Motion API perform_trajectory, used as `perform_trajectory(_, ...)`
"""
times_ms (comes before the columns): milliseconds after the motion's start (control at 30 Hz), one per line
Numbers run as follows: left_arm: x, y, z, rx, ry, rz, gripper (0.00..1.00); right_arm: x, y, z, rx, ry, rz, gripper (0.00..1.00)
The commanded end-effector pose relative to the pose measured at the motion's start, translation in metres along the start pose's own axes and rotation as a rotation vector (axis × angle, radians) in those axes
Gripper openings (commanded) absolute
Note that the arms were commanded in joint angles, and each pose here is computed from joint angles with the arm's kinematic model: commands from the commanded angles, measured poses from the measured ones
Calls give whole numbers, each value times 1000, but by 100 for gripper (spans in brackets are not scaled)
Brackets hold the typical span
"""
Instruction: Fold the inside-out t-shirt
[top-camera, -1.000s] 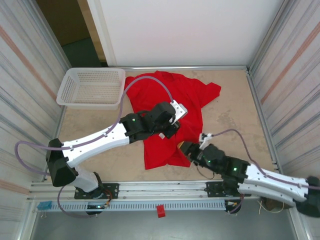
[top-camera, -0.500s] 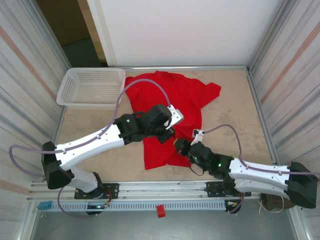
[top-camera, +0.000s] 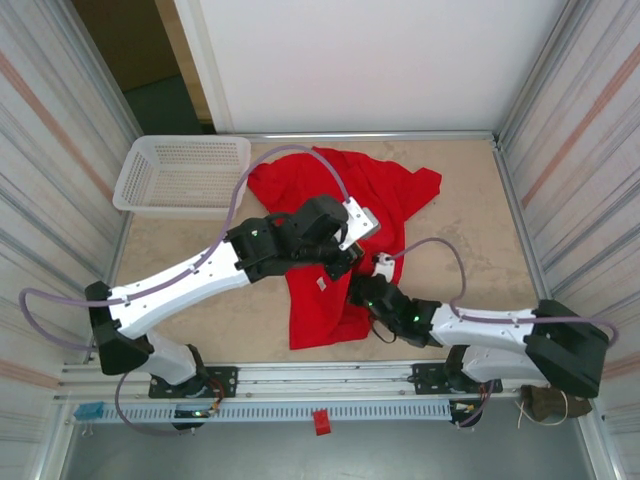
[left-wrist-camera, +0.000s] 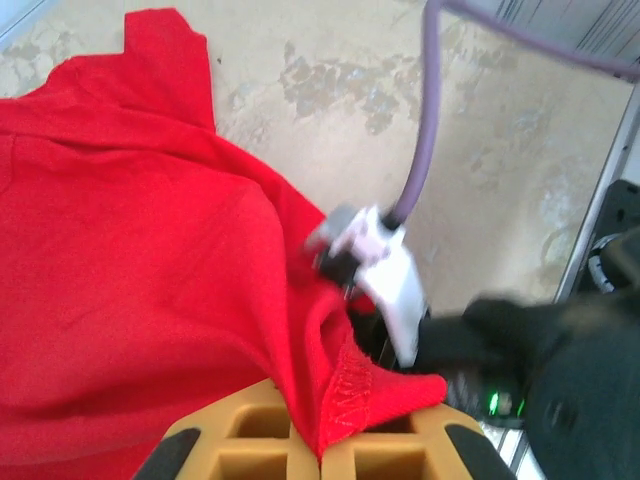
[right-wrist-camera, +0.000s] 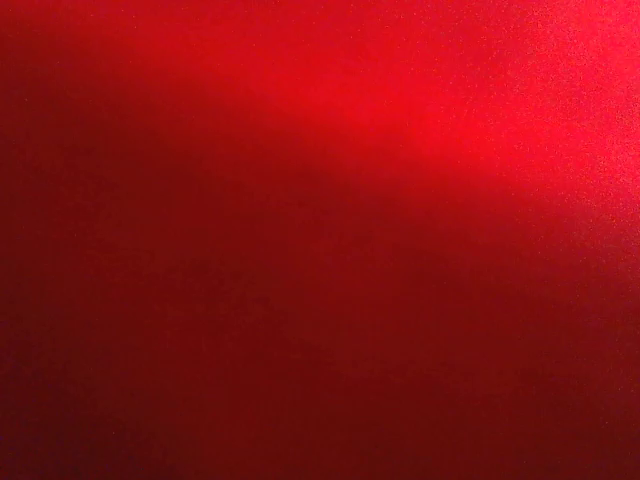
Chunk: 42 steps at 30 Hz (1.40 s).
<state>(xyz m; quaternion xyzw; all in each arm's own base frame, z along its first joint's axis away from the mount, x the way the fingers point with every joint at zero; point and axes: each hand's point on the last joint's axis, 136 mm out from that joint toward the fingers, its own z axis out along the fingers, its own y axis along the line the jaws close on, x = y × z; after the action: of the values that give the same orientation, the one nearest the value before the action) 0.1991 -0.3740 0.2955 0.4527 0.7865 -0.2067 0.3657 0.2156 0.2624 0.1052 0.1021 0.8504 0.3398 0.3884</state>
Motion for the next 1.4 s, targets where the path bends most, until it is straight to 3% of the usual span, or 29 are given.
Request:
perform_trajectory(0, -18, -8, -4, 33, -14, -17, 0, 1, 37, 4, -69, -53, -68, 0)
perform_trajectory(333, -32, -12, -8, 48, -22, -9, 0, 30, 32, 32, -3, -20, -99, 0)
perform_trajectory(567, -48, -21, -30, 104, -92, -35, 0, -5, -33, 37, 140, -106, 145, 0)
perform_trajectory(700, -56, -26, -37, 130, -121, -40, 0, -14, 7, 37, 82, -93, 53, 0)
perform_trajectory(1000, -61, -33, -33, 149, -123, -33, 0, 5, 82, 48, -34, -90, -14, 0)
perform_trajectory(1233, -68, -31, -40, 138, -138, -26, 0, 32, 72, 68, 42, -76, -103, 0)
perform_trajectory(1367, -75, -31, -56, 146, -176, -31, 0, 10, 35, 67, 150, -141, -76, 0)
